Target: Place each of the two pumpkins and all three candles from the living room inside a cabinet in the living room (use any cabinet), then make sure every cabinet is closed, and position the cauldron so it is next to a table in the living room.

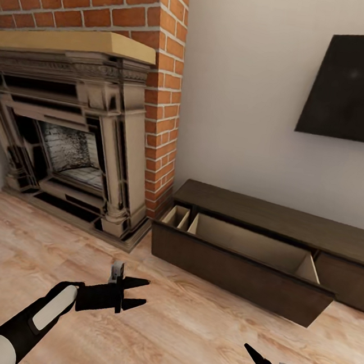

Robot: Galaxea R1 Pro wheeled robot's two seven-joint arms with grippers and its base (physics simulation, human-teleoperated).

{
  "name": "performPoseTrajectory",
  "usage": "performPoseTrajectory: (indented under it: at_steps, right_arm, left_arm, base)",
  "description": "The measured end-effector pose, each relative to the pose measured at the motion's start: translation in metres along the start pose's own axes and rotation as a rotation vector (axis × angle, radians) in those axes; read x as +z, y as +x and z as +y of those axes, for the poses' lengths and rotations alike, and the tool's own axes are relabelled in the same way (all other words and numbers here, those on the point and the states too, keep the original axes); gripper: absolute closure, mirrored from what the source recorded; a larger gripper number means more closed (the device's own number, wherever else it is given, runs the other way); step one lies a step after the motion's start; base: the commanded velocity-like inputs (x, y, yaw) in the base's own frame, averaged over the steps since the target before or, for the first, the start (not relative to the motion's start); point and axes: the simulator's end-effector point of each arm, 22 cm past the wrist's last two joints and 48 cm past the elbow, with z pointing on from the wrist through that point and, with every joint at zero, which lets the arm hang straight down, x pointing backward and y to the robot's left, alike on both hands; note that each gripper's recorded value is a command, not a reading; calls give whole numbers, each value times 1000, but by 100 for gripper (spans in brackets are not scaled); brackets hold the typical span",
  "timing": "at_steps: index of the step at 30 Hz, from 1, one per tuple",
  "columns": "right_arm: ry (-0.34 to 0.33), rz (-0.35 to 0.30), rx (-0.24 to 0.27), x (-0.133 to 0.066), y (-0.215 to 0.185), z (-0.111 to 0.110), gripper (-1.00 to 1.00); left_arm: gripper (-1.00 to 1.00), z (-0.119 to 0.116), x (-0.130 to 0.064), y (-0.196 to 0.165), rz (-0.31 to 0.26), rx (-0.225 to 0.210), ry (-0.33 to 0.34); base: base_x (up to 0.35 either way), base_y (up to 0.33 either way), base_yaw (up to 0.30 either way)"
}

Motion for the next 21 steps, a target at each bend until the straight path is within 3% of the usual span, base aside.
performPoseTrajectory:
  at_steps: [21]
  right_arm:
    - [-5, -2, -1, 0, -1, 1, -100]
  left_arm:
    - [-100, -1, 2, 1, 3, -1, 3]
  base:
    - [-1, 0, 284]
